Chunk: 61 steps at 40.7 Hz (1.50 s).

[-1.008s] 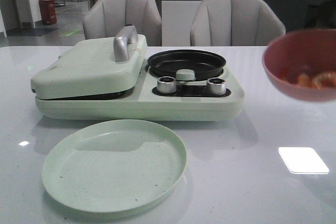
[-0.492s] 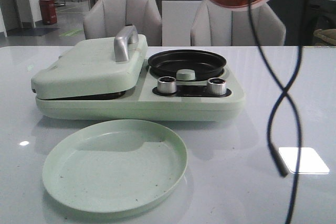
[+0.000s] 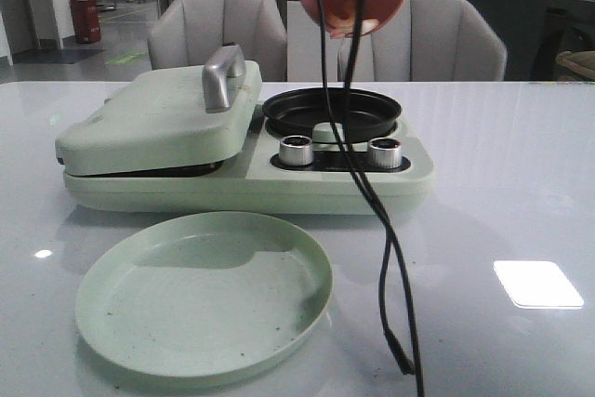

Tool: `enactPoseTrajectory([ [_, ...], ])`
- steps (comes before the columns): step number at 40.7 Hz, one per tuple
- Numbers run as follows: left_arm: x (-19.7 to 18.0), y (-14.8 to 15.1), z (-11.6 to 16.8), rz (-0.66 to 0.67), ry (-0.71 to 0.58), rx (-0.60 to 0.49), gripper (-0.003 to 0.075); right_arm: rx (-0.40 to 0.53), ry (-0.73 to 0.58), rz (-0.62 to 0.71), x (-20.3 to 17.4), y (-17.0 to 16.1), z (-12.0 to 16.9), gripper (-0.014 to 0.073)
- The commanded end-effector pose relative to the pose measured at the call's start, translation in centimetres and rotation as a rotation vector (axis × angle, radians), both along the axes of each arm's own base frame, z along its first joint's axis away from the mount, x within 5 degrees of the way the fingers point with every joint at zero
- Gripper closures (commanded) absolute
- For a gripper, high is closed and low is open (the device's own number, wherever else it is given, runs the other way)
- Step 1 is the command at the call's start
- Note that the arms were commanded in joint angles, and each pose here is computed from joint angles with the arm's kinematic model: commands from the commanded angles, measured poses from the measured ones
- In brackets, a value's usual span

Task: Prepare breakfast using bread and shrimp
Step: 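Lift the pink bowl with the right gripper and tip shrimp into the pan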

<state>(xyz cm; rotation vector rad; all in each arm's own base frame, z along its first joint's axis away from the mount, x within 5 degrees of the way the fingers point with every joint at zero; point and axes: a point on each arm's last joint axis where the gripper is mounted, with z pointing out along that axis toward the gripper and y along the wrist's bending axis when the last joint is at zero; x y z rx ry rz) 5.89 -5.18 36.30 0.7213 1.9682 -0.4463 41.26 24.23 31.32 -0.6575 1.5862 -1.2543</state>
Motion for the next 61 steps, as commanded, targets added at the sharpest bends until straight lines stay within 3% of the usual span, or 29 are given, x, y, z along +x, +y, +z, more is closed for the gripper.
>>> enactPoseTrajectory([
  [1, 0.3, -0.1, 1.5, 0.019, -0.071, -0.073, 0.0619, -0.076, -0.152, -0.055, -0.5, -0.6, 3.5, 0.055],
  [7, 0.3, -0.1, 1.5, 0.019, -0.071, -0.073, 0.0619, -0.121, -0.119, -0.107, 0.2, -0.2, 0.7, 0.055],
  [14, 0.3, -0.1, 1.5, 0.019, -0.071, -0.073, 0.0619, -0.128, -0.114, -0.121, 0.3, -0.2, 0.2, 0.055],
  [28, 0.3, -0.1, 1.5, 0.019, -0.071, -0.073, 0.0619, -0.054, -0.202, -0.175, -1.7, -2.0, 5.2, 0.055],
  [37, 0.3, -0.1, 1.5, 0.019, -0.071, -0.073, 0.0619, 0.028, -0.268, -0.185, -3.8, -3.8, 9.7, 0.055],
  [42, 0.3, -0.1, 1.5, 0.019, -0.071, -0.073, 0.0619, 0.094, -0.304, -0.173, -4.2, -4.2, 10.4, 0.055],
  [48, 0.3, -0.1, 1.5, 0.019, -0.071, -0.073, 0.0619, 0.214, -0.282, -0.091, -2.7, -3.5, 8.6, 0.055],
  [57, 0.3, -0.1, 1.5, 0.019, -0.071, -0.073, 0.0619, 0.148, -0.184, -0.12, -0.7, -2.2, 3.9, 0.055],
  [61, 0.3, -0.1, 1.5, 0.019, -0.071, -0.073, 0.0619, 0.135, -0.185, -0.159, -0.7, -2.2, 3.4, 0.055],
])
